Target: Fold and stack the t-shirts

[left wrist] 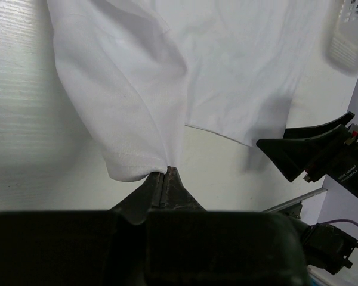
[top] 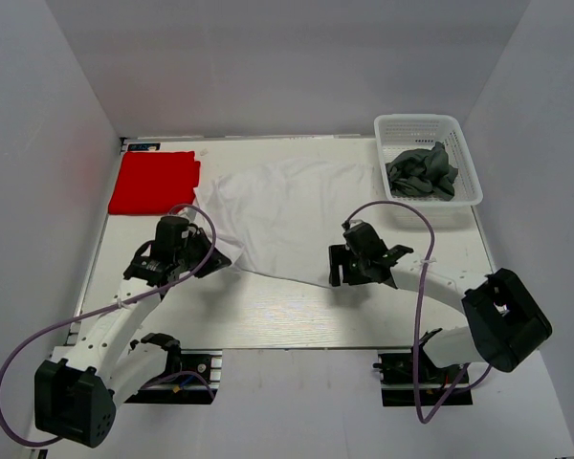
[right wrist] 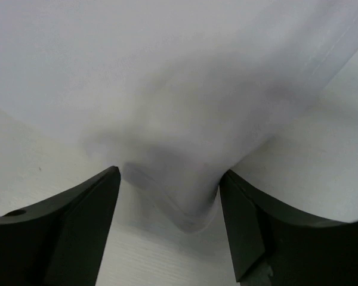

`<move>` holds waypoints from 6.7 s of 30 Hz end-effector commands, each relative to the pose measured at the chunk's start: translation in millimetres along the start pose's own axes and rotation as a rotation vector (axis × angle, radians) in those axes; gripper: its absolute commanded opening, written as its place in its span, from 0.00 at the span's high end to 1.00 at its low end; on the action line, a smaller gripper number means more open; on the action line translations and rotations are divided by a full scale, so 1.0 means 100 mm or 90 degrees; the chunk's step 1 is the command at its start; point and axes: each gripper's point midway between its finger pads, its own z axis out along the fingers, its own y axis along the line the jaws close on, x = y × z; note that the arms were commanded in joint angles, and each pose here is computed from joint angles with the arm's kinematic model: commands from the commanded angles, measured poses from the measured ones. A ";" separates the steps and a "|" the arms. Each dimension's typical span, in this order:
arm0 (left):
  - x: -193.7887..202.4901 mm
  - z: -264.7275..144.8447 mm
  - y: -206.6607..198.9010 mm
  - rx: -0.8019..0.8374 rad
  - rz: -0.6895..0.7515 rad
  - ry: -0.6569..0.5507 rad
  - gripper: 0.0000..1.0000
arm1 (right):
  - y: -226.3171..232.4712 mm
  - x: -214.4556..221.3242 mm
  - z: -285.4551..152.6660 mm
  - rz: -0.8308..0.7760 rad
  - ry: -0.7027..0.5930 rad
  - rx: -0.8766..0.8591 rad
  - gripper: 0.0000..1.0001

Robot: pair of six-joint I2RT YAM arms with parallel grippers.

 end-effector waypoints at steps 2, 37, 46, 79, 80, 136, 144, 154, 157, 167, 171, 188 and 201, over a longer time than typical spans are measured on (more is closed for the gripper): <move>-0.21 -0.08 -0.19 0.029 0.005 -0.050 1.00 | -0.21 0.25 -0.02 -0.004 0.056 0.075 0.21; -2.07 -2.08 -1.36 0.096 -0.068 -0.560 1.00 | 0.18 -2.56 -3.31 -0.051 -0.719 0.104 1.00; -1.99 -3.59 -1.74 0.245 -0.039 -0.732 1.00 | 0.38 -2.56 -4.94 -0.147 -0.883 0.006 1.00; -2.79 -1.28 -1.07 -0.103 -0.050 -0.594 1.00 | -0.16 -2.59 -2.30 -0.007 -0.617 0.214 1.00; -2.81 -0.99 -0.93 -0.141 -0.049 -0.574 1.00 | -0.17 -2.63 -1.88 -0.019 -0.574 0.229 1.00; -2.58 2.61 0.22 -0.283 0.169 -0.089 0.00 | -0.79 -2.61 1.08 0.084 -0.171 0.175 0.10; -2.81 2.27 -0.24 -0.200 0.197 -0.121 0.00 | -0.54 -3.18 0.56 0.030 -0.266 0.126 0.10; -1.44 1.23 -0.01 -0.200 0.076 0.000 0.00 | -0.40 -2.55 -0.01 0.057 -0.342 0.047 0.10; -0.71 0.88 0.16 -0.158 0.018 0.044 0.00 | -0.45 -2.42 -0.03 0.076 -0.335 0.058 0.10; 1.00 -0.01 0.69 -0.144 -0.125 0.200 0.00 | -0.65 -2.34 -0.13 0.091 -0.351 0.112 0.10; 1.19 -0.17 0.88 -0.211 -0.139 0.234 0.08 | -0.68 -2.23 -0.09 0.099 -0.343 0.110 0.10; 1.47 -0.17 1.01 -0.258 -0.137 0.310 0.54 | -0.71 -2.05 -0.08 0.128 -0.316 0.096 0.10; 0.81 -0.11 0.35 -0.112 -0.010 0.200 1.00 | -0.90 -0.84 -0.34 0.250 -0.197 0.144 0.10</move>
